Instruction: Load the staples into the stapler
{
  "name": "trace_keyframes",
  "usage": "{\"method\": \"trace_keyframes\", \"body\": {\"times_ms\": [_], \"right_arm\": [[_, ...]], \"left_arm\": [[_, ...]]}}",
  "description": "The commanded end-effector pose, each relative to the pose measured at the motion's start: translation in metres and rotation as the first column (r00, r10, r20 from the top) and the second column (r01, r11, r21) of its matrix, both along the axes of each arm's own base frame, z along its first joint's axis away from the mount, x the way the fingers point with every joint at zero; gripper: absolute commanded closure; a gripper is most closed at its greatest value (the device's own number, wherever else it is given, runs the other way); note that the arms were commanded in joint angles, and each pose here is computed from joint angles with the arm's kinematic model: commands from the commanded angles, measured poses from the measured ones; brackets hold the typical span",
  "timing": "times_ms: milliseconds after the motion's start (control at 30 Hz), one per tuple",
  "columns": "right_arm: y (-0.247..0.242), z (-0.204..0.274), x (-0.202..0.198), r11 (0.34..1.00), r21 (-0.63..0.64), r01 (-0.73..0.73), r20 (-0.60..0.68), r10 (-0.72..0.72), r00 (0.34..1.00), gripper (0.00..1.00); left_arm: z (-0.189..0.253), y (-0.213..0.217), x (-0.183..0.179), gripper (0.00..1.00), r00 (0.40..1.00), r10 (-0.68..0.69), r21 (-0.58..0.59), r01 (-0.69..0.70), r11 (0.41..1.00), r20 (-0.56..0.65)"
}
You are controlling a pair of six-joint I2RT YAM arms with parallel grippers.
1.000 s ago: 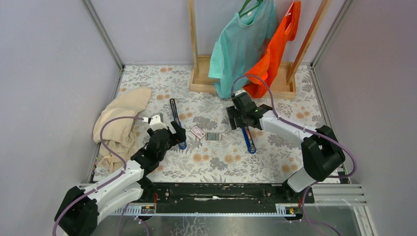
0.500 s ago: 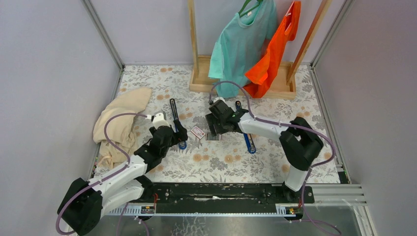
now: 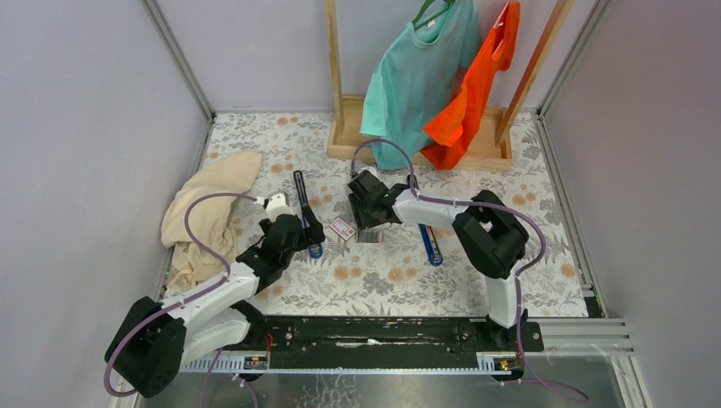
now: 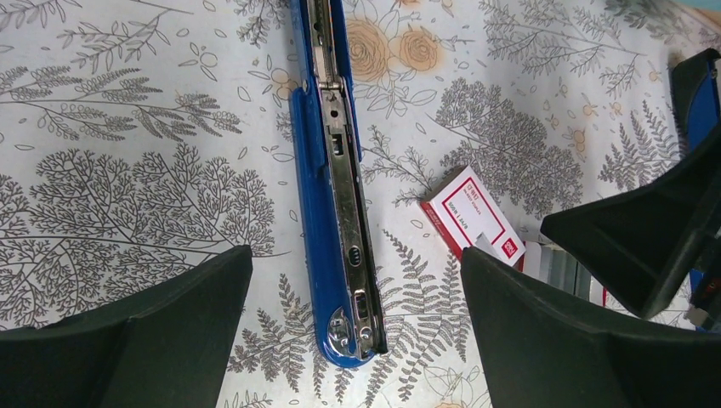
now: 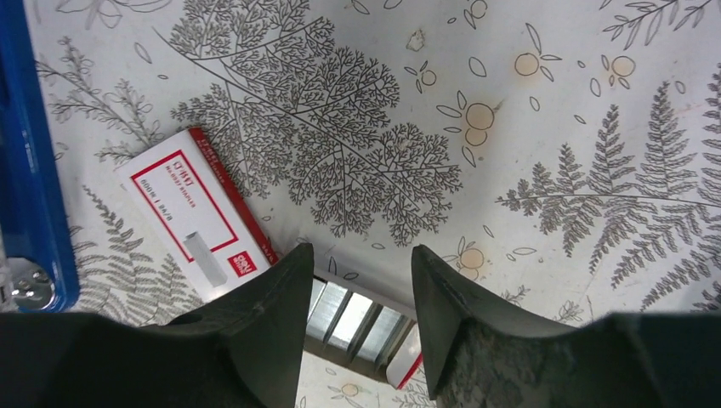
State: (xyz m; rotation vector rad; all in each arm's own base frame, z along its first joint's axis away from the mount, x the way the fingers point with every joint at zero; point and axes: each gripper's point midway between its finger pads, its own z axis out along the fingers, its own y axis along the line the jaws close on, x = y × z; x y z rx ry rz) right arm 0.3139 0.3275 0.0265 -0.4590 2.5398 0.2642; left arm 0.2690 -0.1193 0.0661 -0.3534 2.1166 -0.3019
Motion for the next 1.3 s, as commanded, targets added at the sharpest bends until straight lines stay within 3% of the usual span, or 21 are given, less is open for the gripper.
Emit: {"method": "trace_keyframes", "body": {"times_ms": [0, 133, 433, 700, 867, 1267], "right_arm": [[0.010, 0.005, 0.013, 1.000, 0.001, 0.008, 0.033, -0.008, 0.999, 0.49], [0.010, -0.004, 0.009, 0.999, -0.038, -0.034, -0.005, 0.034, 0.999, 0.55], [-0.007, -0.006, -0.022, 0.983, -0.120, -0.137, -0.083, 0.128, 0.988, 0.56], [-0.017, 0.019, -0.025, 0.981, -0.128, -0.148, -0.037, 0.145, 0.989, 0.56], [-0.014, 0.039, -0.028, 0.992, -0.060, -0.114, -0.005, 0.114, 0.993, 0.56], [-0.024, 0.025, -0.048, 1.000, -0.016, -0.004, -0.081, 0.003, 0.997, 0.76]], "left_arm": [[0.007, -0.003, 0.007, 0.00, 1.000, 0.001, -0.010, -0.001, 1.000, 0.005], [0.008, -0.002, 0.008, 0.00, 1.000, 0.004, 0.000, -0.004, 1.000, 0.004], [0.007, -0.001, 0.008, 0.00, 1.000, 0.009, 0.009, -0.009, 1.000, 0.000], [0.008, -0.005, 0.007, 0.00, 1.000, -0.011, -0.007, 0.011, 1.000, -0.001], [0.008, -0.005, 0.007, 0.00, 1.000, -0.012, -0.008, 0.012, 1.000, -0.001], [0.011, -0.008, 0.007, 0.00, 1.000, -0.027, -0.021, 0.027, 0.999, 0.007]]}}
